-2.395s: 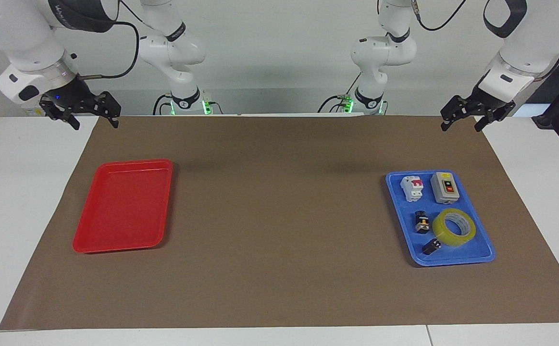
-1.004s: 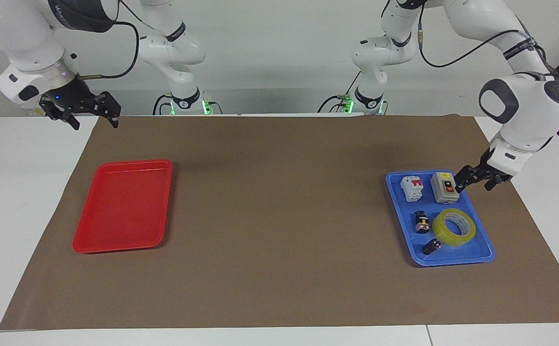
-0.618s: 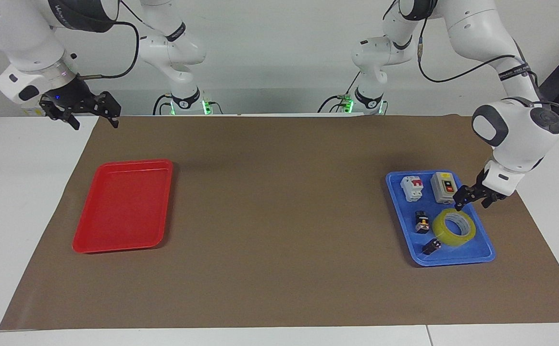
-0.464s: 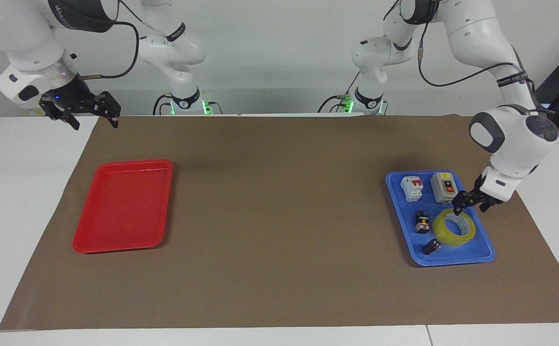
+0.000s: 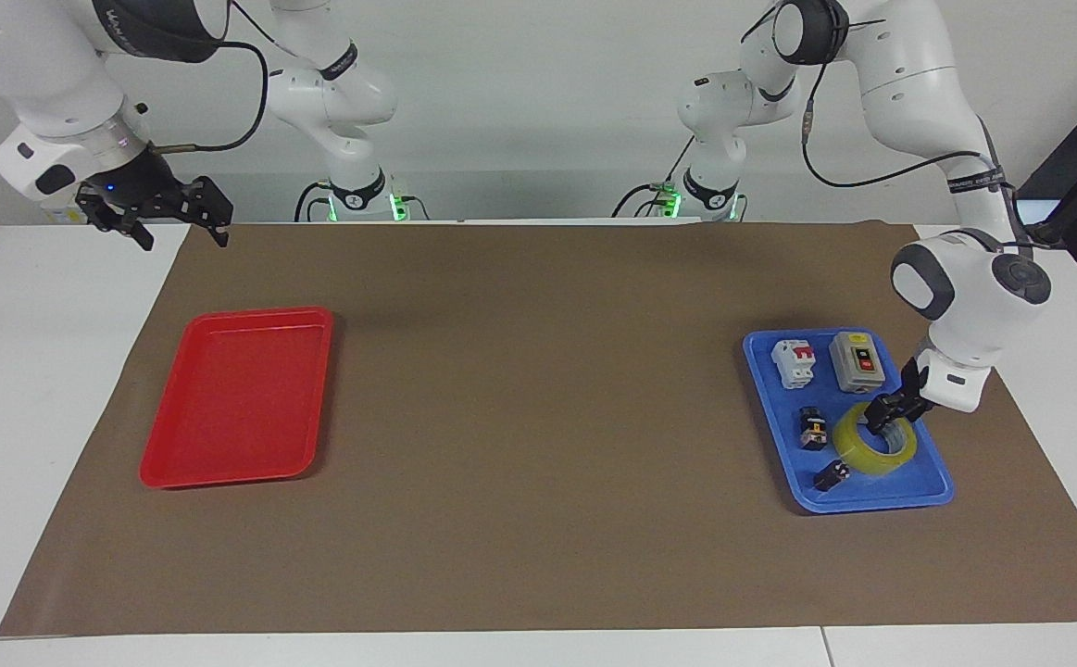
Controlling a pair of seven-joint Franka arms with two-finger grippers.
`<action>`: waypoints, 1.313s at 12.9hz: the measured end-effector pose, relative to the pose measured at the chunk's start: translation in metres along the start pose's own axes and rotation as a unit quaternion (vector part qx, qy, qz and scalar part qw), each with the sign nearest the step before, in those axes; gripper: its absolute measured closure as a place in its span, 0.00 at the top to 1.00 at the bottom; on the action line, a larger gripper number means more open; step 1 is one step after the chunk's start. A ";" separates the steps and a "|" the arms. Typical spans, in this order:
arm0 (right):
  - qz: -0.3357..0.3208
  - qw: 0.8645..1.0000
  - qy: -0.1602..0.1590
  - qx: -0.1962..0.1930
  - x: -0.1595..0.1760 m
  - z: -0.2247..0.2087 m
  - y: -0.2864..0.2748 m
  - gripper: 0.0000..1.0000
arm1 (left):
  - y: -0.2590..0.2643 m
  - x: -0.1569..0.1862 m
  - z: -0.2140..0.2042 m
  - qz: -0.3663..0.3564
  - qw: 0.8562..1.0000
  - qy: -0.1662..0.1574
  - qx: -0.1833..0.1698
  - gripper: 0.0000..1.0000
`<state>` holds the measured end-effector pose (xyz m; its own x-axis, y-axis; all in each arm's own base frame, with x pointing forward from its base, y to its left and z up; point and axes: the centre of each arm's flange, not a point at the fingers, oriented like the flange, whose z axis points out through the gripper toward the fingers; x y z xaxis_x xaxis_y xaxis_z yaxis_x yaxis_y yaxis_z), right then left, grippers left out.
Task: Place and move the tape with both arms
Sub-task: 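Reach the left gripper into the blue tray and grasp the yellow tape, then carry the yellow tape with the left gripper toward the table center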
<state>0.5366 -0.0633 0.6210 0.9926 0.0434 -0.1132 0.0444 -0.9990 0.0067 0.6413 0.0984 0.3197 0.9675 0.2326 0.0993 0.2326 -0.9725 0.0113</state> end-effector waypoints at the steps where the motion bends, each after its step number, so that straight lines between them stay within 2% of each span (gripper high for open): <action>1: 0.000 1.000 0.000 0.000 0.000 0.000 0.000 1.00 | 0.001 0.000 0.001 -0.007 1.000 0.001 0.000 0.79; 2: 0.000 1.000 0.000 0.000 0.000 0.000 0.000 1.00 | 0.001 -0.001 0.002 -0.011 1.000 0.000 0.000 0.77; 3: 0.000 1.000 0.000 0.000 0.000 0.000 0.000 1.00 | 0.000 -0.002 0.003 -0.014 1.000 -0.001 0.000 0.68; 4: 0.000 1.000 0.000 0.000 0.000 0.000 0.000 1.00 | 0.000 -0.003 0.004 -0.021 1.000 -0.001 0.000 0.68; 7: 0.000 1.000 0.000 0.000 0.000 0.000 0.000 1.00 | -0.002 -0.006 0.009 -0.032 0.999 -0.004 0.001 0.31; 8: 0.000 1.000 0.000 0.000 0.000 0.000 0.000 1.00 | -0.002 -0.006 0.009 -0.033 0.999 -0.003 0.001 0.23; 12: 0.000 1.000 0.000 0.000 0.000 0.000 0.000 1.00 | -0.004 -0.005 -0.009 -0.034 0.999 0.001 0.000 0.22; 17: 0.000 1.000 0.000 0.000 0.000 0.000 0.000 1.00 | 0.014 -0.029 -0.119 -0.017 1.000 -0.014 -0.009 0.22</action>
<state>0.5366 -0.0633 0.6210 0.9926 0.0434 -0.1132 0.0444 -0.9990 0.0067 0.6045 0.0765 0.4354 0.9614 0.2659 0.0705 0.2643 -0.9639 0.0317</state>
